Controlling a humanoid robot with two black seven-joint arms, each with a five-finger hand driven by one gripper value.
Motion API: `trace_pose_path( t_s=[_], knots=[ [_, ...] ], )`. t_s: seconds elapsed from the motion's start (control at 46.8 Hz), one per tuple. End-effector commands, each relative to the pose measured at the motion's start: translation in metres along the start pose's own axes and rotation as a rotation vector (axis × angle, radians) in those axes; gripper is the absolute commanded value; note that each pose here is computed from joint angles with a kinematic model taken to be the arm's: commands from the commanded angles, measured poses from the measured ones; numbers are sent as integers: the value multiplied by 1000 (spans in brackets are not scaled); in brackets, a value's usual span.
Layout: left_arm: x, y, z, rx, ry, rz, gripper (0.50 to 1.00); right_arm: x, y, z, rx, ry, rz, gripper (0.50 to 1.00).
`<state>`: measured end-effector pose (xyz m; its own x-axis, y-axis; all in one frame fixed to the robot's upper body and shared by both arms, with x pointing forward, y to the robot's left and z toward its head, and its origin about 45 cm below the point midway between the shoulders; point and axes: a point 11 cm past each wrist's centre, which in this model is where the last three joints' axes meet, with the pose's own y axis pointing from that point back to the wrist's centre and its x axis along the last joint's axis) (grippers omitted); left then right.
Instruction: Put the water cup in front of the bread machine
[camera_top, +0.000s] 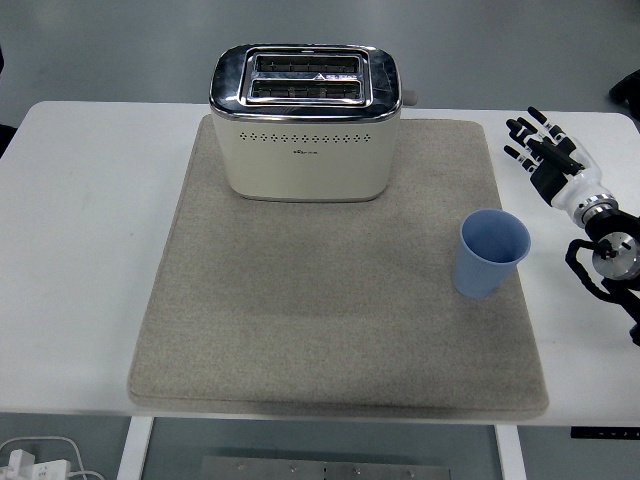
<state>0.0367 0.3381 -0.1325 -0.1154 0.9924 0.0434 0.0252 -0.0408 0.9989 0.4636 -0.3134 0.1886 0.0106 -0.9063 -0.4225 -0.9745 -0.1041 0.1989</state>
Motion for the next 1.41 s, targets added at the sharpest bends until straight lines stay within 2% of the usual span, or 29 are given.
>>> trace_pose_path(
  t_s=[0.0,0.449,0.662,0.855,1.026,1.239,1.389],
  knots=[
    [0,0,0,-1,2,0,1000,0,0,0,0,1,0,930],
    [-1,0,0,0,1,-2,1000,2,1,1,-2,0,1,930],
    [-1,0,1,-1,-2,-1,1000,15,7,-13,15,11,-20,930],
    [-1,0,1,-1,-2,-3,1000,41,23,-17,9,20,-34,930],
    [-2,0,1,0,-4,-6,1000,62,43,-29,25,40,-54,930],
    [-2,0,2,-2,-5,-6,1000,70,66,-43,41,55,-111,930],
    [-1,0,2,-2,-4,-4,1000,75,80,-55,71,67,-153,930]
  ],
)
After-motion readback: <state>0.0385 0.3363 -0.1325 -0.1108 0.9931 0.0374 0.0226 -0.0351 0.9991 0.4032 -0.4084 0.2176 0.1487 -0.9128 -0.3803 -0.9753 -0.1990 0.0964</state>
